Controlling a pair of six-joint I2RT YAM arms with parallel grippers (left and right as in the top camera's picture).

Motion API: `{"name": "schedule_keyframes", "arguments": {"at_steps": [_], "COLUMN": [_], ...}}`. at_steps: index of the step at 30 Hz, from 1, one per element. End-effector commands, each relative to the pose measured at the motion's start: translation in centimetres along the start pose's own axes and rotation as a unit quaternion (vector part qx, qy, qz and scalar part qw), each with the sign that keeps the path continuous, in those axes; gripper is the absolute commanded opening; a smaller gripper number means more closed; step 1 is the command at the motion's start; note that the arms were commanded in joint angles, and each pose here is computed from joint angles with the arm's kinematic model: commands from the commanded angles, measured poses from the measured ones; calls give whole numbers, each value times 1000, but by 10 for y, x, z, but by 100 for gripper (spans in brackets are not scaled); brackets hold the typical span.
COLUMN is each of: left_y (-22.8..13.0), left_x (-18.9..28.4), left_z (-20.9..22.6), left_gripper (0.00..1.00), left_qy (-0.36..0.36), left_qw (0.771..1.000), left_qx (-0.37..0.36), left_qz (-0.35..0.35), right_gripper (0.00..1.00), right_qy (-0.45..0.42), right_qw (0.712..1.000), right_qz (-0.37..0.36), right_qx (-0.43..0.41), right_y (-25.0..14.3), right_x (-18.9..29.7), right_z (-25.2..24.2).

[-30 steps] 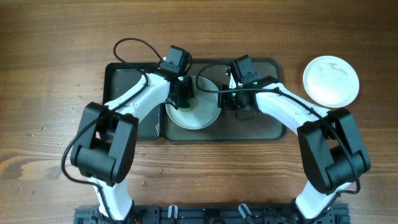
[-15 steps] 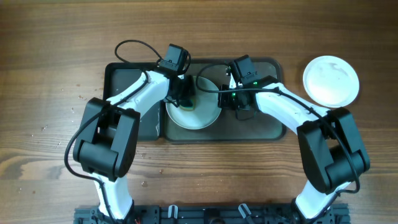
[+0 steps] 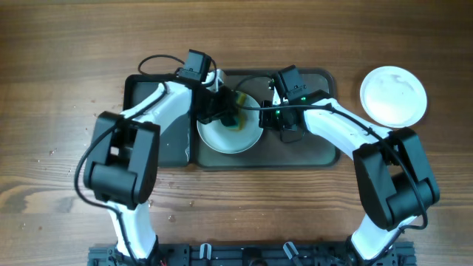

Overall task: Clean dirty plates on tray and stack at the side
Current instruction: 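Scrub the plate surface with the sponge in the left gripper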

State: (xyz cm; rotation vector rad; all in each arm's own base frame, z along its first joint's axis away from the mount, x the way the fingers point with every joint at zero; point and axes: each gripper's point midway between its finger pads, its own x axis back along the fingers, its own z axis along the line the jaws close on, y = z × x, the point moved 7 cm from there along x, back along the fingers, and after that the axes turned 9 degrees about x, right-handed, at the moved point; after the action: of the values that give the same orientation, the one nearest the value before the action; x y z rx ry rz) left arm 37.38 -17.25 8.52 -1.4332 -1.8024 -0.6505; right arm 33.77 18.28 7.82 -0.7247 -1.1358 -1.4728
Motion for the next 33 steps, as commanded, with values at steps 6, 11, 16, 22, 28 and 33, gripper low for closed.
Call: {"name": "schedule_keyframes", "arguments": {"at_steps": [6, 11, 16, 22, 28, 33], "left_y": [4, 8, 8, 8, 15, 16], "left_x": [94, 86, 64, 35, 12, -3], "left_z": [-40, -32, -23, -7, 10, 20], "left_gripper": [4, 4, 4, 4, 4, 4], "left_qy": [12, 53, 68, 90, 116, 126], "left_qw": [986, 983, 986, 989, 987, 987], "left_qx": [-71, -65, -60, -49, -39, -34], "left_qz": [-150, -165, -140, -108, -102, -90], "right_gripper": [4, 4, 4, 4, 4, 4], "right_qy": [2, 2, 1, 0, 0, -2], "right_qw": [1000, 1000, 1000, 1000, 1000, 1000], "right_qz": [7, 7, 7, 6, 6, 6], "right_qx": [-8, -8, -7, -7, -7, -7], "right_y": [-3, -3, -3, -3, -3, -3], "right_x": [-5, -5, -5, -5, -5, -5], "right_z": [-2, -2, -2, -2, -2, -3]}}
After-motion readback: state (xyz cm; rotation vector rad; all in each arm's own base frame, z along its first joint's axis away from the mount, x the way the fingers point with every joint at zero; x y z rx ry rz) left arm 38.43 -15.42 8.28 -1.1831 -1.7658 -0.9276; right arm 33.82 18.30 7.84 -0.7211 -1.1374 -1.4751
